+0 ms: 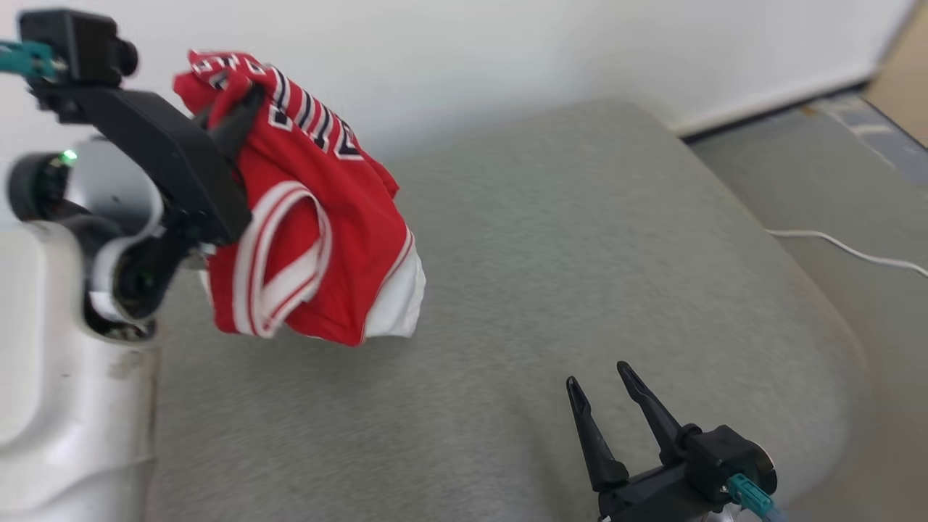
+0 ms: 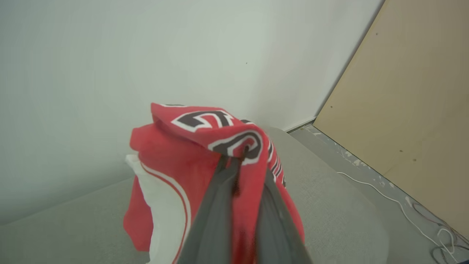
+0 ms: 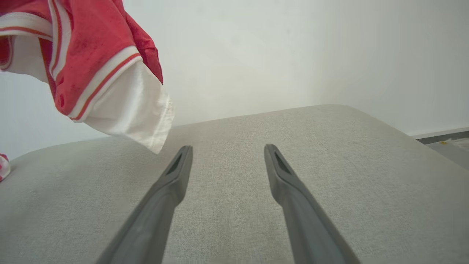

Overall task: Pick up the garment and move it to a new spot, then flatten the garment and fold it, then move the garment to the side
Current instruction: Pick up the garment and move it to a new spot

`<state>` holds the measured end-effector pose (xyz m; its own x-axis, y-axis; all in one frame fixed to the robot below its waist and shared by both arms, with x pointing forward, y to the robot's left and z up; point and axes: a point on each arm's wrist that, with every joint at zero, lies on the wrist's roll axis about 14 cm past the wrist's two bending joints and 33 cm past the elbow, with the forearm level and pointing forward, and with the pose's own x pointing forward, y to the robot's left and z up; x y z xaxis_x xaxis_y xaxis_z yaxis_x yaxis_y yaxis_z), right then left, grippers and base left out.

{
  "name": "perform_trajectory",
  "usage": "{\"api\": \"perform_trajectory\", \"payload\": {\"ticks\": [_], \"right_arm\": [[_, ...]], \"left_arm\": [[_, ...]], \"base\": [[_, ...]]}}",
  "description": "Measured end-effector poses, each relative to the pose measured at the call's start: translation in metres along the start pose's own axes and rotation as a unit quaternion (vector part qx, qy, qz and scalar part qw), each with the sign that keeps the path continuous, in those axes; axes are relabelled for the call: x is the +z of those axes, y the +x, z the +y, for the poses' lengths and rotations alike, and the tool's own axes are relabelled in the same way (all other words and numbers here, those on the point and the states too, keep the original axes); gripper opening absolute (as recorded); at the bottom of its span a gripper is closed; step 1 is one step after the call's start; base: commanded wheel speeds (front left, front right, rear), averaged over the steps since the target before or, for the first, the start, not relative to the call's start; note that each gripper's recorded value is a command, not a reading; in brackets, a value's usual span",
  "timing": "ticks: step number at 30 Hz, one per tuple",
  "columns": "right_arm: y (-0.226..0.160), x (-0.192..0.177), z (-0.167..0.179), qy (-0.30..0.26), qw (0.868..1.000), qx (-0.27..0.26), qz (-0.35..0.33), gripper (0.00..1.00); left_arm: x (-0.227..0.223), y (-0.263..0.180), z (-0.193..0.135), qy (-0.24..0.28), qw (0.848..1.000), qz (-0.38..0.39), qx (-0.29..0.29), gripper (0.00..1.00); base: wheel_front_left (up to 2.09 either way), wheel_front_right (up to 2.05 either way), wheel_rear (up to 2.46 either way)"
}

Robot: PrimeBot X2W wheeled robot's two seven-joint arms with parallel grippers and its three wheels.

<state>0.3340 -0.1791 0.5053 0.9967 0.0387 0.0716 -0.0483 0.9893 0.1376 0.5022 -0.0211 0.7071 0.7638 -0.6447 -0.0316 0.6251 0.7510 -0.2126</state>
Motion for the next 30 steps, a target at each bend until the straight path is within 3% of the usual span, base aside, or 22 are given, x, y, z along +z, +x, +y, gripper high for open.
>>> {"api": "perform_trajectory", "payload": {"ticks": [3, 13, 14, 15, 24, 30], "right_arm": [[-0.007, 0.001, -0.014, 0.0, 1.0, -0.025, 0.001, 1.0], [-0.021, -0.009, -0.045, -0.008, 0.996, -0.081, 0.025, 1.0], [-0.022, -0.011, -0.046, -0.01, 0.996, -0.083, 0.028, 1.0], [-0.021, -0.013, -0.046, -0.013, 0.996, -0.082, 0.032, 1.0], [-0.013, -0.023, -0.03, -0.015, 0.998, -0.051, 0.044, 1.0], [-0.005, -0.02, -0.018, -0.022, 0.999, -0.027, 0.035, 1.0]], "left_arm": [[-0.032, 0.024, -0.013, -0.023, 0.999, 0.027, -0.022, 0.0], [-0.188, 0.061, -0.021, -0.017, 0.985, 0.171, -0.032, 0.03], [-0.197, 0.062, -0.022, -0.013, 0.984, 0.174, -0.032, 0.32], [-0.205, 0.062, -0.022, -0.013, 0.984, 0.174, -0.03, 1.0], [-0.193, 0.045, -0.012, -0.074, 0.996, 0.051, 0.01, 1.0], [-0.168, 0.003, 0.026, -0.059, 0.995, -0.042, 0.074, 1.0]], "base": [[0.0, 0.0, 0.0], [0.0, 0.0, 0.0], [0.0, 0.0, 0.0], [0.0, 0.0, 0.0], [0.0, 0.0, 0.0], [0.0, 0.0, 0.0]]}}
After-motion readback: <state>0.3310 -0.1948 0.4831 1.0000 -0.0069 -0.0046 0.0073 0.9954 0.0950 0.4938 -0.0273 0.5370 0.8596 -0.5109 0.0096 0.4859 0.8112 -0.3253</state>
